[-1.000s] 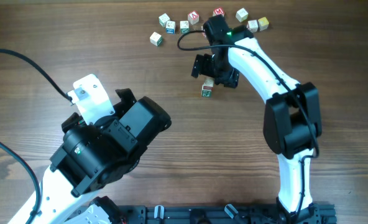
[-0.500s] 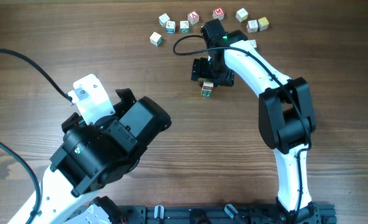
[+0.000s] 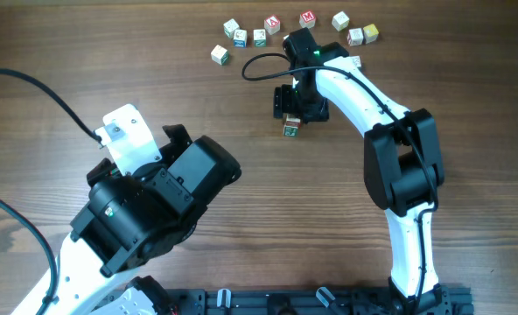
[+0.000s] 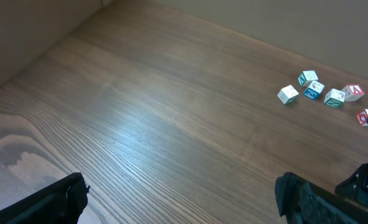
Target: Form a tower
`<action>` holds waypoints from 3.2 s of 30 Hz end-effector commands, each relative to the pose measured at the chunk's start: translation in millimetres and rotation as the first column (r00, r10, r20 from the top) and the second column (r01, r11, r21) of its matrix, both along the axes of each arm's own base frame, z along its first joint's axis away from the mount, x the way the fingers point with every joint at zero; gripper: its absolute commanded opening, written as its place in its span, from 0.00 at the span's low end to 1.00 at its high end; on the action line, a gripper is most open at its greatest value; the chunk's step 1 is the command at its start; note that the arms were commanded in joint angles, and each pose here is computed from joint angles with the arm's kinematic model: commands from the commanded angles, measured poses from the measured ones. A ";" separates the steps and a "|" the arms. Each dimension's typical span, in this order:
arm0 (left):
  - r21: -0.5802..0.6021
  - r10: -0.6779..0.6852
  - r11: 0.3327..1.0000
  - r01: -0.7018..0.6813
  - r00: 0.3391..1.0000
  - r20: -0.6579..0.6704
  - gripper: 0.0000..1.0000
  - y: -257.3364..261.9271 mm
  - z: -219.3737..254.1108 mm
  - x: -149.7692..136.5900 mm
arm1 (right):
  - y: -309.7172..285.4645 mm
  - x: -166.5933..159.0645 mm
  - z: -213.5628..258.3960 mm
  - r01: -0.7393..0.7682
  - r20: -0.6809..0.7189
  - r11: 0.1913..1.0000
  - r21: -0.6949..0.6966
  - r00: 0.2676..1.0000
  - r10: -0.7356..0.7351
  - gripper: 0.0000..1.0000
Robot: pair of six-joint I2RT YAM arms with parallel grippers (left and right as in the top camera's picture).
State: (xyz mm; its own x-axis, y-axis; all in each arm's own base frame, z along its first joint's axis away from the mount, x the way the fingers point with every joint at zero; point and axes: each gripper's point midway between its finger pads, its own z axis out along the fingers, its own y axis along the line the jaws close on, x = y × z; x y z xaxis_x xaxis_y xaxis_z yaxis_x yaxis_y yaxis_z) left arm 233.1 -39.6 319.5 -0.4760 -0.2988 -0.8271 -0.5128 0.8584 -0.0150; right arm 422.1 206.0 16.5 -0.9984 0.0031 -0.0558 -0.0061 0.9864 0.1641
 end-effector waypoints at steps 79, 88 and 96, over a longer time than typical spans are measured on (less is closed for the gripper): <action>-0.005 0.011 1.000 -0.011 1.000 0.003 1.00 0.1 -1.4 0.5 | -28.4 -9.9 82.4 -0.001 0.092 0.943 -0.332 0.995 0.034 1.00; -0.005 0.011 1.000 -0.011 1.000 0.003 1.00 0.1 -1.4 0.5 | -5.1 -23.2 38.2 -0.128 0.049 0.949 -0.287 0.988 0.148 1.00; -0.005 0.011 1.000 -0.011 1.000 0.003 1.00 0.2 -1.3 0.5 | 14.4 -28.8 36.2 -0.201 0.027 0.961 -0.190 0.977 0.210 1.00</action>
State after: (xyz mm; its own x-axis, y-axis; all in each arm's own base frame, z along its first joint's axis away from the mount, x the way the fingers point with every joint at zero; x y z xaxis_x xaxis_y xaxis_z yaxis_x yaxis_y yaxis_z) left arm 233.1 -39.6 319.5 -0.4760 -0.2988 -0.8271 -0.5128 0.8584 -0.0150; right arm 398.4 217.5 44.1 -0.9751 -0.2048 -0.0854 -0.2005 0.9781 -0.0566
